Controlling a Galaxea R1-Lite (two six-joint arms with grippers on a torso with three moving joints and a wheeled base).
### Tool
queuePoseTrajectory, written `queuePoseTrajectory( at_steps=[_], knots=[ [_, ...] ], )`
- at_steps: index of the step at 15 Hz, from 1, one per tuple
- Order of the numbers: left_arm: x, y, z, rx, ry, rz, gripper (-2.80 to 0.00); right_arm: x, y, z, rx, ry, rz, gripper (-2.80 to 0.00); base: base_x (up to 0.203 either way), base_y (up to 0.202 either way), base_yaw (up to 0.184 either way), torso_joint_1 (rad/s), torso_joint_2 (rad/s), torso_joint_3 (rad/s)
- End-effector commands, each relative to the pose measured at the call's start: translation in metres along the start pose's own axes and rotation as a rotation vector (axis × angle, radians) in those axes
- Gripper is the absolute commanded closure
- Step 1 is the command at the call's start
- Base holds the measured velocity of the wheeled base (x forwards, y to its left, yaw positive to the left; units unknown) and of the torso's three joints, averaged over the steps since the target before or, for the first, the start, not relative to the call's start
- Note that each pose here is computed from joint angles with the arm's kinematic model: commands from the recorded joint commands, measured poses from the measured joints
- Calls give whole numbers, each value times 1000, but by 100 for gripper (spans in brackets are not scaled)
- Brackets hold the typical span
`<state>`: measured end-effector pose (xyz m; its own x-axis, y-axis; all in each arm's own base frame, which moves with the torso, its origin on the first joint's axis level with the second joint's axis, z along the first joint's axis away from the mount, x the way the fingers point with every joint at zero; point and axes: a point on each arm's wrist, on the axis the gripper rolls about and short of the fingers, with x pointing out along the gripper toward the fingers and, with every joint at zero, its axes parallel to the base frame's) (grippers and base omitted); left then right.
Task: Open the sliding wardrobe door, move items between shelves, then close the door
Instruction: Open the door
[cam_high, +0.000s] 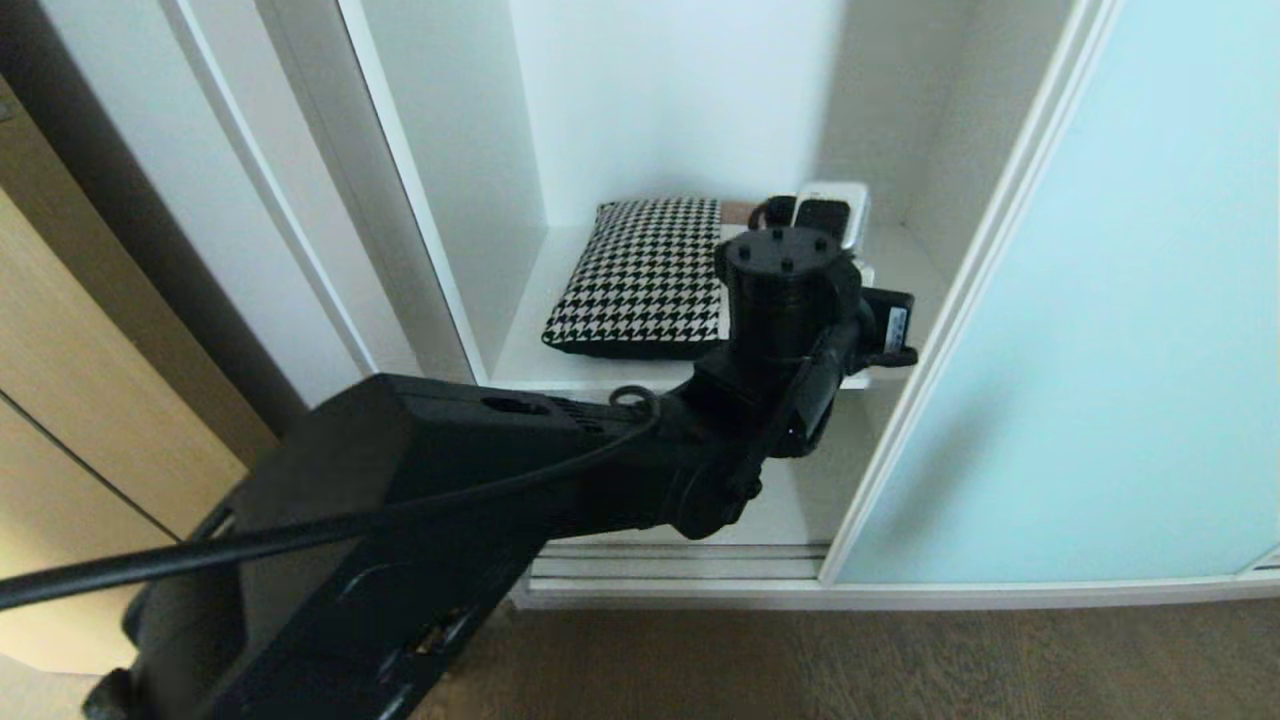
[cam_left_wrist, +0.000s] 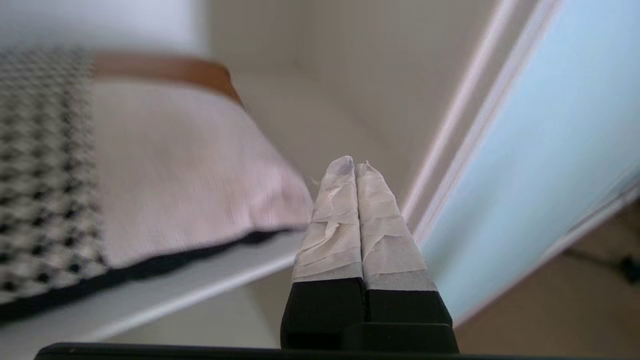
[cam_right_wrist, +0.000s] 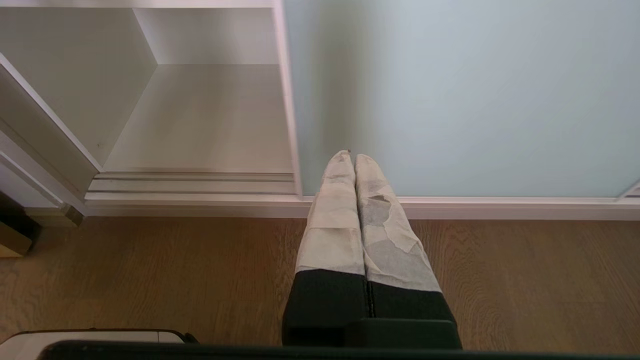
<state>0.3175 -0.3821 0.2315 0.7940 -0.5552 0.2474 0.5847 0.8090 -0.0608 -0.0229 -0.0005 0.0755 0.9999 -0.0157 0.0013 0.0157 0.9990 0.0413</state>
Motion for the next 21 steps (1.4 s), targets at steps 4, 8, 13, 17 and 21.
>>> queuePoseTrajectory(
  at_steps=[4,8,13,17,21],
  knots=[
    [-42,2,80,-34,-75,20,0,0,0,0,0,1,0,0,0,0,0,0,0,0],
    [-88,39,146,-28,-102,116,0,0,0,0,0,0,-1,0,0,0,0,0,0,0],
    [-176,142,205,79,-51,436,0,0,0,0,0,0,-1,0,0,0,0,0,0,0],
    [-272,183,194,147,47,706,0,0,0,0,1,0,-1,0,0,0,0,0,0,0],
    [-365,163,171,155,61,824,0,0,0,0,0,0,-1,0,0,0,0,0,0,0]
  ],
)
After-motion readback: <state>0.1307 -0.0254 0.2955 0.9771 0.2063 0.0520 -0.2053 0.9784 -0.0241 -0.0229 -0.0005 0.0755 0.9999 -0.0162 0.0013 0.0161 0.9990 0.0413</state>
